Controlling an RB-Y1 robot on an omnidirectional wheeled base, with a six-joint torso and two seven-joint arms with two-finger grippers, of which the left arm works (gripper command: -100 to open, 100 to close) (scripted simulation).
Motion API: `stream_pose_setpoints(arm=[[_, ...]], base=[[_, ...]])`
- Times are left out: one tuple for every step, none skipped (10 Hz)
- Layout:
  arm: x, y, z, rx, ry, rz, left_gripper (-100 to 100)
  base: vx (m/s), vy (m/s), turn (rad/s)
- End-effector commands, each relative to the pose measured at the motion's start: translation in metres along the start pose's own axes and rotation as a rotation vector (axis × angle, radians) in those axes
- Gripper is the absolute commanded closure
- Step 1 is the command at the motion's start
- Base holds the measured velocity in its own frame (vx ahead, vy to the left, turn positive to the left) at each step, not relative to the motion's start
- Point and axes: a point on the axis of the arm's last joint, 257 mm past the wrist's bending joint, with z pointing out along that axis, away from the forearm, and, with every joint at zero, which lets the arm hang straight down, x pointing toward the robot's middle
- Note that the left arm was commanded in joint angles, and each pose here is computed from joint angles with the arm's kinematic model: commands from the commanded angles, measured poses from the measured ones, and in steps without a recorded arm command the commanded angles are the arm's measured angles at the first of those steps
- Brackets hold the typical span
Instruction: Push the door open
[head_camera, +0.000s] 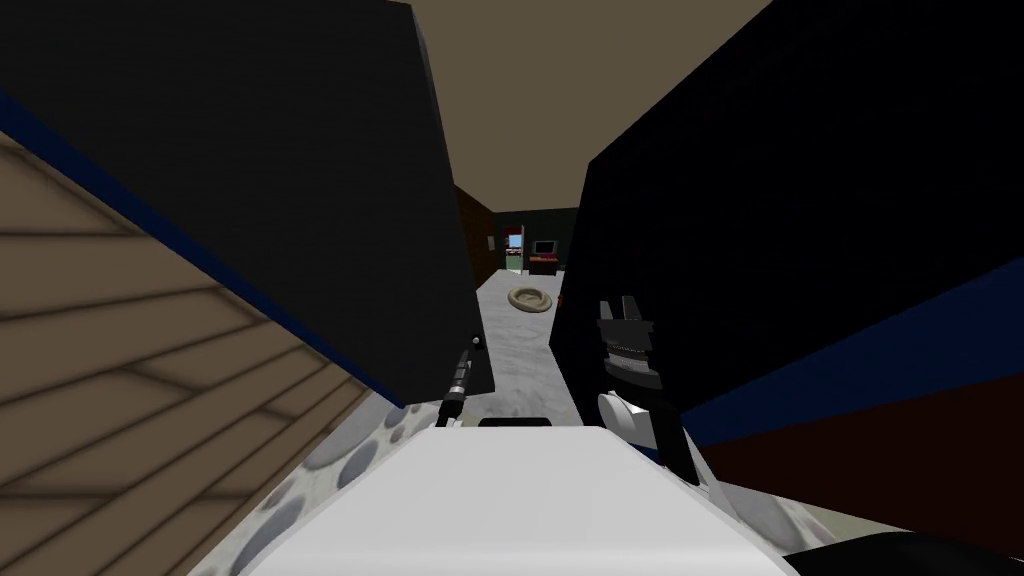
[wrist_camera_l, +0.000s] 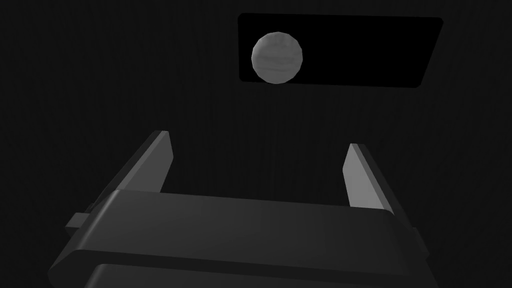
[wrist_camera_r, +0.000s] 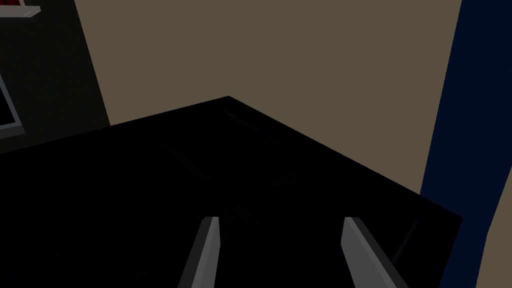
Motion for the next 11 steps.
stream_pose_setpoints(arm=[[-0.0014, -0.0002, -0.0003, 0.004, -0.004, 0.002, -100], [-0.0019, -0.0002, -0.0006, 0.005, -0.006, 0.002, -100], [-0.0018, -0.0002, -0.0010, 0.008, -0.010, 0.000, -100], [-0.0013, -0.0002, -0.0012, 0.009, -0.013, -0.002, -100], [-0.0002, -0.0001, -0.0015, 0.011, -0.016, -0.006, -100], [-0.0009, -0.0001, -0.0011, 0.010, -0.014, -0.004, -100], [-0.0009, -0.0001, -0.0011, 0.010, -0.014, -0.004, 100], [-0.0009, -0.0001, -0.0011, 0.010, -0.014, -0.004, 100], [-0.0009, -0.0001, -0.0011, 0.010, -0.014, -0.004, 100], [-0.0009, -0.0001, -0.0011, 0.010, -0.014, -0.004, 100], [-0.0009, -0.0001, -0.0011, 0.010, -0.014, -0.004, 100]], base=[[0.226, -0.010, -0.025], [0.216, -0.010, -0.022], [0.229, -0.003, -0.035], [0.217, 0.029, -0.027], [0.179, 0.005, -0.024], [0.071, -0.007, 0.010], [-0.014, 0.001, -0.004], [-0.027, 0.003, -0.013], [-0.018, 0.003, -0.005], [-0.011, 0.000, 0.001], [-0.006, -0.002, 0.003]])
